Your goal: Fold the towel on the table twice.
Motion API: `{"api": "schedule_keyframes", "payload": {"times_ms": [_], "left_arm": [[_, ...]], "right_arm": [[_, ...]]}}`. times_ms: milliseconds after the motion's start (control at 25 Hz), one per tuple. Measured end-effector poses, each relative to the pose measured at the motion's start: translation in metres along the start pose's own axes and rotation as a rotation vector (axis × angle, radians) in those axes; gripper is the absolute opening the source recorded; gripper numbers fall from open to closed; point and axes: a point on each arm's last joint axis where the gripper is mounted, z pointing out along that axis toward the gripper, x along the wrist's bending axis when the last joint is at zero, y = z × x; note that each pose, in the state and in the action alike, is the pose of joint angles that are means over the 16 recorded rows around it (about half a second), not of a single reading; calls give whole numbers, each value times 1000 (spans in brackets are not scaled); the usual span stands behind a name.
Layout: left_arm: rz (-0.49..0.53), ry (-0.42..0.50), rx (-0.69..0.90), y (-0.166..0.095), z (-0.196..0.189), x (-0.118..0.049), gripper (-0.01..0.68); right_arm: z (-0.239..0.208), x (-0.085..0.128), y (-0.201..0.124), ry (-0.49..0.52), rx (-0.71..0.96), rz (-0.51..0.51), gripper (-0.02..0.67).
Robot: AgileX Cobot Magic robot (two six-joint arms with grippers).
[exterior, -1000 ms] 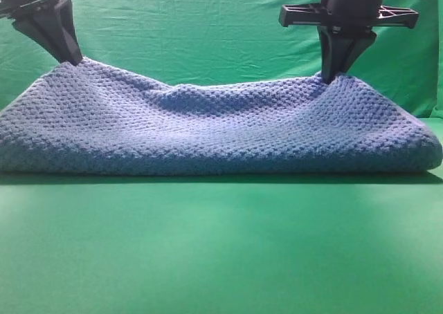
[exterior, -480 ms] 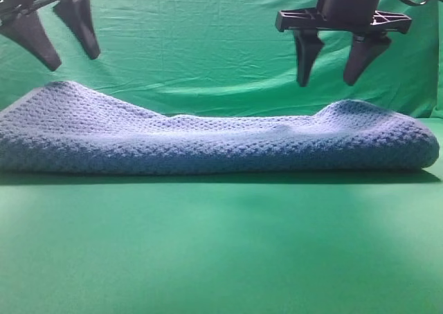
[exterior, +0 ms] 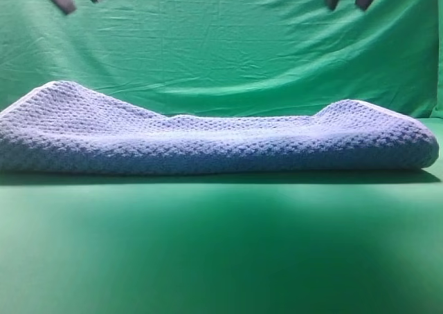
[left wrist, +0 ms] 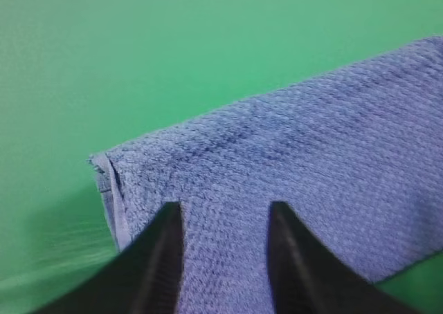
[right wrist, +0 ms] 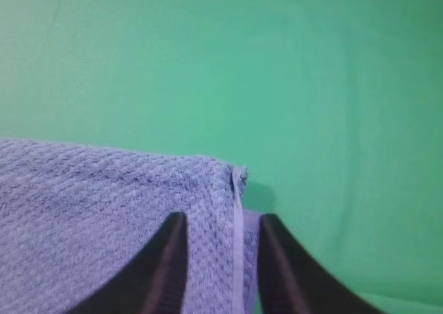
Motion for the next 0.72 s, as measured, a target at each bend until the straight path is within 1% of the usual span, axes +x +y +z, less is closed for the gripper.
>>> {"api": "schedule_keyframes", "payload": {"times_ms": [200,280,360,440,520,720], "left_arm": [[55,-41,-21,12,-42,-18,148],[79,-53,-43,14,-62,-26,81],[102,-62,-74,12,-82,-33,33],[122,-66,-113,6,-103,-39,9],[142,-68,-157,-4,-122,-45,0],[190,-58,-275,-44,-166,-56,0]], "right_arm": [[-60,-7,-3,-9,-31,11,141],[-84,-11,-6,-12,-43,15,80],[-108,-14,-11,-15,-57,19,36],[-131,-17,-17,-16,-73,21,11],[-152,-20,-25,-17,-91,23,2],[-194,-26,-51,-15,-142,20,0]]}}
